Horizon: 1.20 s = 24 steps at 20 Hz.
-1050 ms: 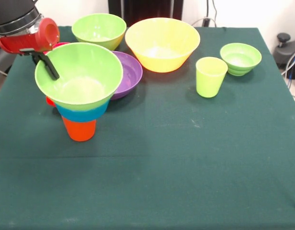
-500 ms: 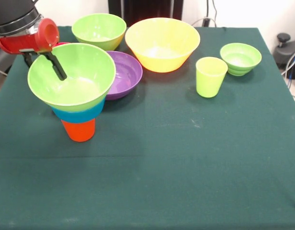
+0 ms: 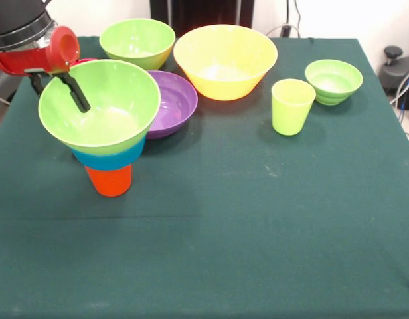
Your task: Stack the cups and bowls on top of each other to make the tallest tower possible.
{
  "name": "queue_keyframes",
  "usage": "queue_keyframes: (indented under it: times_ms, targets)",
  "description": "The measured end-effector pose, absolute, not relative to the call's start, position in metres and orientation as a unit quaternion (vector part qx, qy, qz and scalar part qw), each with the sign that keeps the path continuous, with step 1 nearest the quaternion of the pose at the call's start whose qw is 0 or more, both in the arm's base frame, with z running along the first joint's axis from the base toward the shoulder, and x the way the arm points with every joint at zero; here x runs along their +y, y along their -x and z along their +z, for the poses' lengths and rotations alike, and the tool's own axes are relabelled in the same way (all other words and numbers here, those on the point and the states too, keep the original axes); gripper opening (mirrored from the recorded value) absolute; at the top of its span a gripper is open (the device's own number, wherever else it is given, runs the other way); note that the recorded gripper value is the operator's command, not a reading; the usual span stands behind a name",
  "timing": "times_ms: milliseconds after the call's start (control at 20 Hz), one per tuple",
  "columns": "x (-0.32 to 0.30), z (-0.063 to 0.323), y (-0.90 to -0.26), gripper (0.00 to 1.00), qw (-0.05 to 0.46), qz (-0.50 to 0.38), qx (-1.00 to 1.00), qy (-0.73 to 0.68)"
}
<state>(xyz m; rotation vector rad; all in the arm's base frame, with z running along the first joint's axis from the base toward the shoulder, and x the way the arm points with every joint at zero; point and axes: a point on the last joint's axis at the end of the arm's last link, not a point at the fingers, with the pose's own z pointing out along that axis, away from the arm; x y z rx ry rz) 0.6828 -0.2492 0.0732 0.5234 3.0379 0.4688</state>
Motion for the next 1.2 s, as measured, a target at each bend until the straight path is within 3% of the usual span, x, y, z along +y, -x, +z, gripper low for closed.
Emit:
queue_keyframes:
  times_ms: [400,1200]
  targets:
    - [-0.252,0.081,-0.684,1.0,0.015,0.147,0.975,-0.168]
    - [-0.267,0.173,-0.693,1.0,0.033,0.123,0.976,-0.176]
